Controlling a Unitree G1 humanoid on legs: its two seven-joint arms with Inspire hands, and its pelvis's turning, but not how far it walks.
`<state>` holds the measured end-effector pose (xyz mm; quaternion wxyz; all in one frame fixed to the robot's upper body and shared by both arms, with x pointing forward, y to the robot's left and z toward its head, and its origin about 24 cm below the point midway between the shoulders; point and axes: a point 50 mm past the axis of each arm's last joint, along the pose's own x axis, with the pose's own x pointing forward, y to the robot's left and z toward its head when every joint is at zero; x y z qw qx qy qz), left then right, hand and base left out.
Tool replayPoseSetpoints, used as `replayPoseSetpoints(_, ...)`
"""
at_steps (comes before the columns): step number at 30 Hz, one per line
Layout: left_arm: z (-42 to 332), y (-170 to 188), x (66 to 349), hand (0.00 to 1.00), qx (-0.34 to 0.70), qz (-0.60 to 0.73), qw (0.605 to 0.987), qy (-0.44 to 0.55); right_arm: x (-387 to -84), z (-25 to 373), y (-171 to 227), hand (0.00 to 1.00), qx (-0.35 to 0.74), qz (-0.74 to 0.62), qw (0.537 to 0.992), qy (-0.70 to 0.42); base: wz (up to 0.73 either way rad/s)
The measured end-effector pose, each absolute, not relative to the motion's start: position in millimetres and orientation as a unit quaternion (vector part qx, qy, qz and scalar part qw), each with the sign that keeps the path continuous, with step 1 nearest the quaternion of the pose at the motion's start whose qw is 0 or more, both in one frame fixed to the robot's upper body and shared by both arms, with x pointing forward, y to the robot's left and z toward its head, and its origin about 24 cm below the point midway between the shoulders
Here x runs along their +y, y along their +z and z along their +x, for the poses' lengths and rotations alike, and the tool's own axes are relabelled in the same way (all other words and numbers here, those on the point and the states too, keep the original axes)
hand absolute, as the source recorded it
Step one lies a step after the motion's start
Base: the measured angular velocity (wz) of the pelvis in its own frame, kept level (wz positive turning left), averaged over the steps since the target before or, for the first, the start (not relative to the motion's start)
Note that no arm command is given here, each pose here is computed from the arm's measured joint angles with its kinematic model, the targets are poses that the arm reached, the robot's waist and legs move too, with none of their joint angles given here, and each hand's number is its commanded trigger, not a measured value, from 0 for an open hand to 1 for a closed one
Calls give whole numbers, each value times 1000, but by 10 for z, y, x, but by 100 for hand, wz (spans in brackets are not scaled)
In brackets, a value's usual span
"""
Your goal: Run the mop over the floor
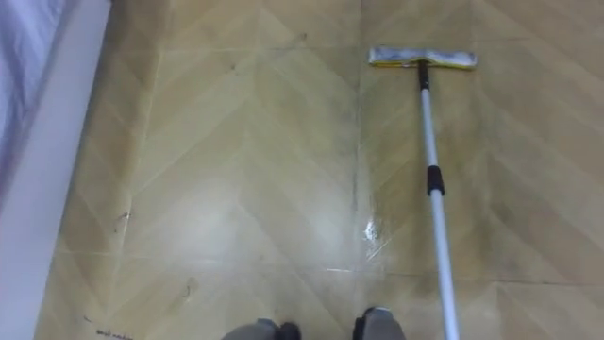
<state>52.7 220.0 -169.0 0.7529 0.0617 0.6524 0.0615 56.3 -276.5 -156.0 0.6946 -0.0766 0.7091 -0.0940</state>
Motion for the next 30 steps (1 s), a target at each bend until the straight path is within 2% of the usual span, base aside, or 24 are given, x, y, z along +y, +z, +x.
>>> replayPoseSetpoints(5, 534, -1664, 2307, 0, 650, 60, 754, 75, -2960, 1297, -1310, 100, 644, -52, 753, -126, 18)
replayPoseSetpoints(7, 526, -1650, 2370, 0, 650, 69, 752, 77, -3103, 1682, -1096, 100, 595, -57, 790, -138, 23)
replayPoseSetpoints(10, 484, -1639, 2431, 0, 653, 70, 749, 84, -3153, 1990, -912, 100, 552, -46, 821, -137, 14)
replayPoseSetpoints(12, 494, -1634, 2436, 0, 653, 72, 750, 74, -3186, 2006, -883, 100, 547, -33, 824, -140, 39)
replayPoseSetpoints(14, 510, -1627, 2449, 0, 653, 72, 751, 65, -3181, 1873, -960, 100, 561, -25, 815, -142, 38)
replayPoseSetpoints(17, 561, -1631, 2414, 0, 653, 65, 753, 47, -3197, 1401, -1163, 100, 606, -15, 782, -144, 20)
replayPoseSetpoints(20, 623, -1650, 2360, 0, 657, 67, 750, 41, -3227, 852, -1304, 100, 671, -39, 726, -146, -9)
replayPoseSetpoints(22, 639, -1665, 2297, 0, 653, 54, 754, 44, -3144, 434, -1410, 100, 721, -70, 677, -131, -26)
replayPoseSetpoints(25, 622, -1675, 2266, 0, 654, 50, 753, 48, -2901, 192, -1529, 100, 748, -62, 653, -100, -33)
replayPoseSetpoints(30, 562, -1682, 2289, 0, 658, 36, 747, 90, -2766, 118, -1579, 100, 758, -59, 645, -69, -38)
